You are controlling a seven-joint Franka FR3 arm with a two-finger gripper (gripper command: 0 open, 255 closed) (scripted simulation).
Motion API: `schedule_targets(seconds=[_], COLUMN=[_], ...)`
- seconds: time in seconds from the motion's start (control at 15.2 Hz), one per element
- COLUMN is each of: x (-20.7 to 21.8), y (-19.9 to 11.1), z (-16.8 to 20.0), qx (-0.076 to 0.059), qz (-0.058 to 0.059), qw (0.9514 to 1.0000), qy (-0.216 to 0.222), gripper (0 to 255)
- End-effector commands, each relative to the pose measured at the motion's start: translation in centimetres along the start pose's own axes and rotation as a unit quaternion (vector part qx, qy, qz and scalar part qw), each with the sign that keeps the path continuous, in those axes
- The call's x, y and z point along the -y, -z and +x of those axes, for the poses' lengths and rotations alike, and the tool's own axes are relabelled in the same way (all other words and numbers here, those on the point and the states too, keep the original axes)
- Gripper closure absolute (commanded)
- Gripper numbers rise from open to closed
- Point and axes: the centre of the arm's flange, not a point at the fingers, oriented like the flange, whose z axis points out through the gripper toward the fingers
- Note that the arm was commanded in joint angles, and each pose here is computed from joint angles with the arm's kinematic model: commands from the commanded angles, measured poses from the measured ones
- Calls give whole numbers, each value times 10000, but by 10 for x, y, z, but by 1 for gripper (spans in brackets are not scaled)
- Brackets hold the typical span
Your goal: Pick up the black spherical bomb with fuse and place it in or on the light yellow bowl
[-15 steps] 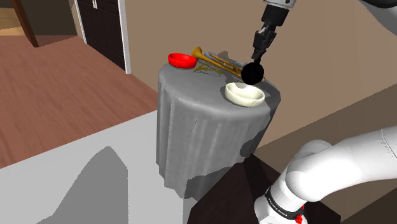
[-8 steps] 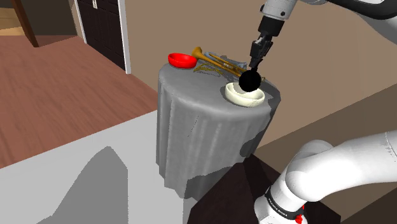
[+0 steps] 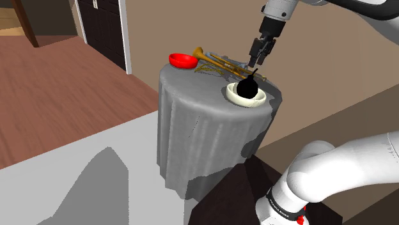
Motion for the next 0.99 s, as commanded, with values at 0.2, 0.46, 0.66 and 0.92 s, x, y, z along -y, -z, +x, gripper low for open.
schedule_targets(seconds=[0.2, 0.46, 0.66, 0.92], x=[0, 0, 0, 0], y=[0, 50, 50, 50], z=[0, 0, 0, 0], qx=[-1, -1, -1, -1], qz=[0, 0, 0, 0], qw=[10000, 10000, 10000, 10000], qy=[0, 0, 0, 0], gripper=[0, 0, 0, 0])
